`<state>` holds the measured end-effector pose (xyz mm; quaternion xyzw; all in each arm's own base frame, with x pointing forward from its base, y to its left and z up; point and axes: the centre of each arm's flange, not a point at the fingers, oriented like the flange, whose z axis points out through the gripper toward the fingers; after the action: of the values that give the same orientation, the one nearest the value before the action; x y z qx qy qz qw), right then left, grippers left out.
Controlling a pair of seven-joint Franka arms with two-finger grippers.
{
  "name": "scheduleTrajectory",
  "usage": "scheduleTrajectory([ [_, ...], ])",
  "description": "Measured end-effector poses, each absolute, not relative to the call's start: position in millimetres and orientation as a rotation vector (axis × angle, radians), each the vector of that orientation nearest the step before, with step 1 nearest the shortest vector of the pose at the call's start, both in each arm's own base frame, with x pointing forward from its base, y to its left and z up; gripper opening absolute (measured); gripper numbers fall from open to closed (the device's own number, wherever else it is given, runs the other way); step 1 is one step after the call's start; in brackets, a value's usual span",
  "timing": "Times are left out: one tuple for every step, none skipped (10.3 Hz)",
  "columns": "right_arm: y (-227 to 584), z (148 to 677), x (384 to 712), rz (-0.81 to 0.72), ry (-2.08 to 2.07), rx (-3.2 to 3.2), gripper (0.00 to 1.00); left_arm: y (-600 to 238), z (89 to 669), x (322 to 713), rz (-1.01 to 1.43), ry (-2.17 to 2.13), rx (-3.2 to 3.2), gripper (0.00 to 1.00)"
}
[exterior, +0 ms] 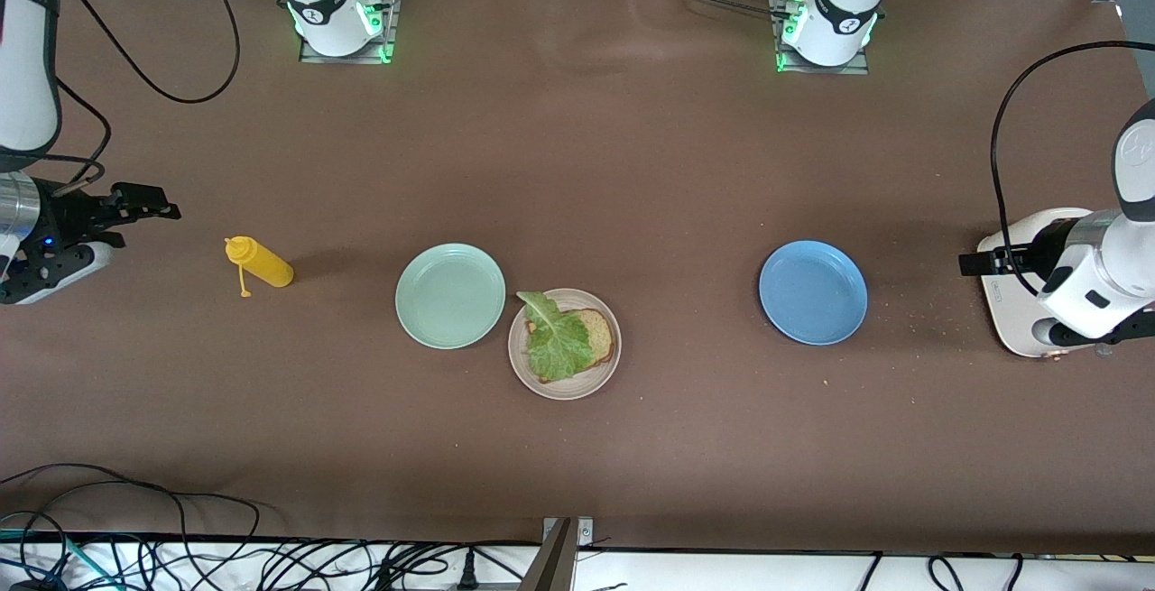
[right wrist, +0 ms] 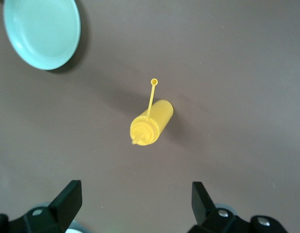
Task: Make sandwich on beige plate with both arms
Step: 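Move the right gripper to the yellow squeeze bottle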
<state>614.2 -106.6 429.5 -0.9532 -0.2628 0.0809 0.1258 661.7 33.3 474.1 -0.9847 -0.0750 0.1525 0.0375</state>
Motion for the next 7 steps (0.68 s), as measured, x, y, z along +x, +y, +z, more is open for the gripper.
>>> scheduleTrajectory([
  [-123.9,407.0,606.8,0.166,-0.836,-2.712,1.00,33.3,474.1,661.7,0.468,-0.230,-3.022,1.00],
  [-136.9,382.6,598.0,0.093,-0.919,-2.649,1.00,33.5,474.1,661.7,0.468,-0.231,-3.022,1.00],
  [-145.3,362.0,589.4,0.018,-1.012,-2.577,1.00,33.6,474.0,661.7,0.468,-0.231,-3.022,1.00],
  [-153.1,347.5,582.0,-0.056,-1.098,-2.500,1.00,33.6,474.0,661.7,0.468,-0.231,-3.022,1.00],
  [-165.6,332.8,573.4,-0.135,-1.174,-2.415,1.00,33.7,474.0,661.7,0.468,-0.231,-3.022,1.00],
  [-180.2,317.7,565.2,-0.197,-1.237,-2.346,1.00,33.7,474.0,661.7,0.468,-0.231,-3.022,1.00],
  [-191.7,302.1,559.4,-0.255,-1.292,-2.285,1.00,33.8,474.0,661.7,0.468,-0.231,-3.022,1.00],
])
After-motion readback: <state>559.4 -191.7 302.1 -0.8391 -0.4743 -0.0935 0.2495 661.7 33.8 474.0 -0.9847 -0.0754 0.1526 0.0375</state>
